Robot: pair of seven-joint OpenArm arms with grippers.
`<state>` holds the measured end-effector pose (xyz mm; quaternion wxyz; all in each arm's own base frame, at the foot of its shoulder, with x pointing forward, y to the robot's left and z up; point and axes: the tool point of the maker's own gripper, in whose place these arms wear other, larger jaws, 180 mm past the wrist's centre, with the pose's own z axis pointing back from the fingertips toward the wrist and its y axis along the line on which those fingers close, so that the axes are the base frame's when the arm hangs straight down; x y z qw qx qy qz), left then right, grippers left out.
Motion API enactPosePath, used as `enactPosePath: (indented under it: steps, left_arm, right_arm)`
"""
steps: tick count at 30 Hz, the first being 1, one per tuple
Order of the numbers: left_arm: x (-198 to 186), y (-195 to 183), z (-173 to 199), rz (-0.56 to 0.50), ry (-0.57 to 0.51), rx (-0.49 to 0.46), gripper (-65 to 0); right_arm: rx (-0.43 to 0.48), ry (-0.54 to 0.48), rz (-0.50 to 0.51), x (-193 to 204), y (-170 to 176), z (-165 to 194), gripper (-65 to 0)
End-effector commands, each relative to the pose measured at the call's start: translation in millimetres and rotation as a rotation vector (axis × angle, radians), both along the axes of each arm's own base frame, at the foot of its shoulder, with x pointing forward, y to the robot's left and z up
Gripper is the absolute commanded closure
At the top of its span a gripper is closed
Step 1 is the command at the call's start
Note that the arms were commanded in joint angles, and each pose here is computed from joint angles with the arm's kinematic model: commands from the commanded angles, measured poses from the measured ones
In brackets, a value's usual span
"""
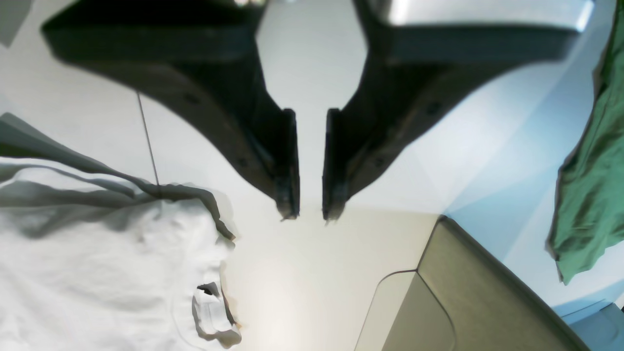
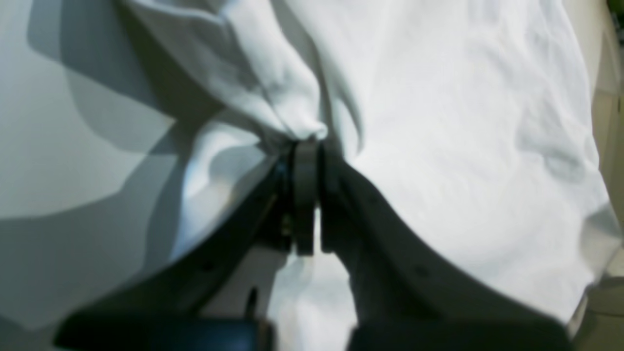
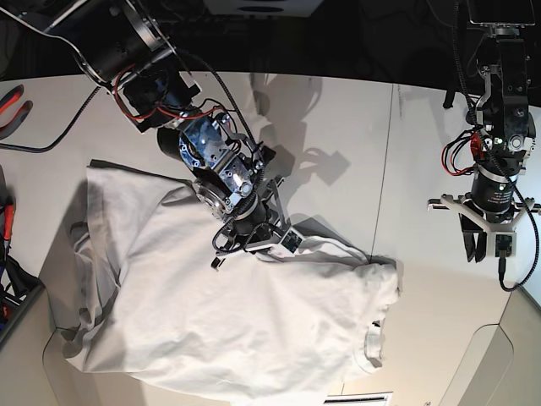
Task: Layout the t-shirt on the table in an organized manner, then fold the t-shirt properly
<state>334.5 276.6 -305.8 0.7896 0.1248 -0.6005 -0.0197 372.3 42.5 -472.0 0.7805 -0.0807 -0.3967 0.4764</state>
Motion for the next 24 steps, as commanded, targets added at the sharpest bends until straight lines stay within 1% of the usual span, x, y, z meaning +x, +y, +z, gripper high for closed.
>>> enactPosePath:
  steps: [1, 3, 6, 10, 11, 13, 16, 18, 20, 22, 24]
  left_arm:
    - [6.1, 3.8, 18.1, -0.004, -0.059, 0.021, -12.5]
    - [6.6, 4.1, 19.5, -0.006, -0.065, 0.024, -12.5]
    - [7.2, 7.6, 22.2, -0.009, -0.065, 0.040, -12.5]
    - [9.8, 23.2, 34.4, -0.014, -0.068, 0.109, -12.5]
    - [9.4, 31.9, 38.9, 0.001, -0.069, 0.137, -12.5]
    - [6.5, 55.9, 51.7, 0.069, -0.088, 0.182, -12.5]
    - [-3.4, 95.6, 72.5, 0.179, -0.117, 0.214, -12.5]
    - [-12.9, 118.8, 82.8, 0.244, -0.134, 0.191, -12.5]
    - [-22.1, 136.7, 86.5, 0.285, -0.131, 0.125, -12.5]
    - [-28.2, 145.4, 87.4, 0.287, -0.123, 0.059, -12.5]
    - [-32.9, 148.9, 86.2, 0.274, -0.108, 0.019, -12.5]
  right_arm:
    - [-0.028, 0.077, 0.026, -16.6, -0.1, -14.1, 0.0]
    - [-0.039, 0.091, 0.077, -30.6, 10.6, -19.6, 0.0]
    - [-0.043, 0.084, 0.164, -51.4, 33.5, -20.1, 0.0]
    - [-0.027, 0.027, 0.297, -74.3, 72.2, -4.0, 0.0]
    - [-0.015, 0.011, 0.326, -79.0, 82.4, 2.5, 0.0]
    - [0.013, -0.026, 0.375, -84.6, 101.4, 18.0, 0.0]
    - [0.063, -0.072, 0.414, -88.6, 124.1, 41.4, 0.0]
    - [0.092, -0.093, 0.422, -88.5, 134.0, 54.0, 0.0]
    - [0.111, -0.106, 0.426, -87.5, 140.7, 62.3, 0.0]
    - [0.122, -0.112, 0.427, -86.9, 145.3, 66.7, 0.0]
    - [0.127, -0.111, 0.428, -87.6, 146.8, 67.3, 0.0]
